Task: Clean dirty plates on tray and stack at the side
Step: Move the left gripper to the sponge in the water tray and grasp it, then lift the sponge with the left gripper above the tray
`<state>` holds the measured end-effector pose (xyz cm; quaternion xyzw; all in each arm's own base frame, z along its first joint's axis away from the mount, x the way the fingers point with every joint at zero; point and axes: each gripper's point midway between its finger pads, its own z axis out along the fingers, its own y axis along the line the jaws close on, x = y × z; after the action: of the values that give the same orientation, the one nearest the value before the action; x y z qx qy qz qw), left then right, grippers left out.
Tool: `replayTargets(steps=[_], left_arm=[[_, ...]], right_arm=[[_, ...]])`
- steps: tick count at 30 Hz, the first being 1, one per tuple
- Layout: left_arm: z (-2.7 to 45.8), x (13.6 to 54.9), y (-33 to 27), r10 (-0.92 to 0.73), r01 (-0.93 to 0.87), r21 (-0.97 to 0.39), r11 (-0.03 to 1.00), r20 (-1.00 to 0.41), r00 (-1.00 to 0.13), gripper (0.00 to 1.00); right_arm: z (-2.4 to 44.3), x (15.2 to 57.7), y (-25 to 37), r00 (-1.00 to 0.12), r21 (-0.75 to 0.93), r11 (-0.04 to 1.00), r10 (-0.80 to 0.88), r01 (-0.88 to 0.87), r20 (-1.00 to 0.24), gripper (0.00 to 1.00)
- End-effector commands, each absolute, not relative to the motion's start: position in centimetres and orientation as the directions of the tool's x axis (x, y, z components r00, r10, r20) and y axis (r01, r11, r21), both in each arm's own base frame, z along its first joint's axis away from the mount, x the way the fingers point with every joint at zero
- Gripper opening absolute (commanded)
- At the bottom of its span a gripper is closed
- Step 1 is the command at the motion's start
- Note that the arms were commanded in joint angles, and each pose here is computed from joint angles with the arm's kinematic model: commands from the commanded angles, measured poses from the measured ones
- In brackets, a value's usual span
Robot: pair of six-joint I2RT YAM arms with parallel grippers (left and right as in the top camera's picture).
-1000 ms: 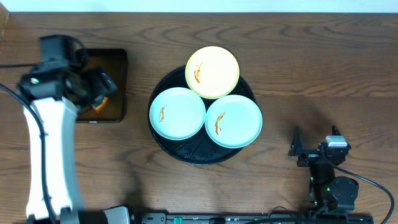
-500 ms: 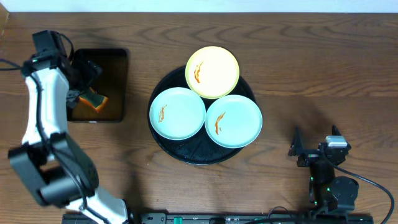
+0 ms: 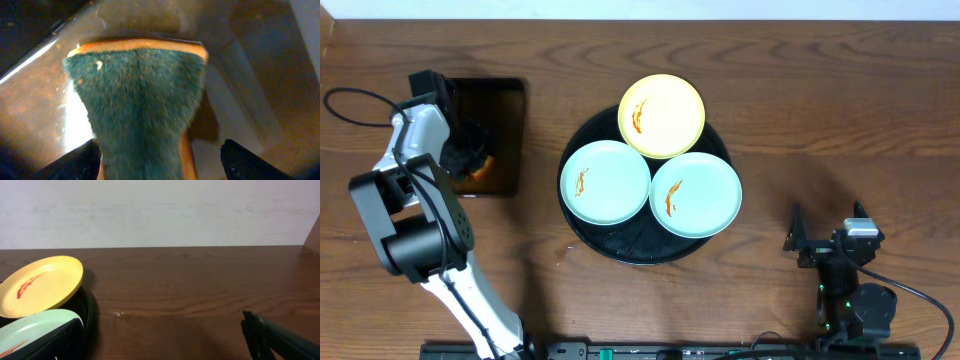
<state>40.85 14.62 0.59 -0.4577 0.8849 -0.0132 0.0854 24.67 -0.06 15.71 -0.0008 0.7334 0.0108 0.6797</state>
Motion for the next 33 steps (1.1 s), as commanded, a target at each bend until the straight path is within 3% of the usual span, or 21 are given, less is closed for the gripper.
replayTargets(steps=[1,13,14,18,22,27,33], left_arm=[[0.2,41.3,15.5,-0.812,-0.813,-0.079,0.577,-0.165,-0.560,0.77],[0.3,41.6,17.0,-0.800,-0.816,-0.038,0.576,-0.230,-0.554,0.66],[0.3,41.5,17.0,-0.800,-0.816,-0.037,0.576,-0.230,-0.554,0.63],[0.2,41.1,16.7,-0.803,-0.816,-0.035,0.577,-0.206,-0.559,0.30],[0.6,40.9,16.3,-0.805,-0.814,-0.044,0.579,-0.191,-0.562,0.12],[4.5,41.9,16.1,-0.800,-0.802,-0.121,0.585,-0.251,-0.545,0.08],[14.9,43.8,15.6,-0.773,-0.725,-0.313,0.613,-0.426,-0.470,0.08]], right_arm=[[15.6,24.7,0.1,-0.078,0.003,1.000,0.002,-0.021,-0.997,0.99],[15.6,24.7,0.1,-0.078,0.003,1.000,0.002,-0.021,-0.997,0.99],[15.6,24.7,0.1,-0.078,0.003,1.000,0.002,-0.021,-0.997,0.99],[15.6,24.7,0.1,-0.078,0.003,1.000,0.002,-0.021,-0.997,0.99],[15.6,24.7,0.1,-0.078,0.003,1.000,0.002,-0.021,-0.997,0.99],[15.6,24.7,0.1,-0.078,0.003,1.000,0.002,-0.021,-0.997,0.99],[15.6,24.7,0.1,-0.078,0.003,1.000,0.002,-0.021,-0.997,0.99]])
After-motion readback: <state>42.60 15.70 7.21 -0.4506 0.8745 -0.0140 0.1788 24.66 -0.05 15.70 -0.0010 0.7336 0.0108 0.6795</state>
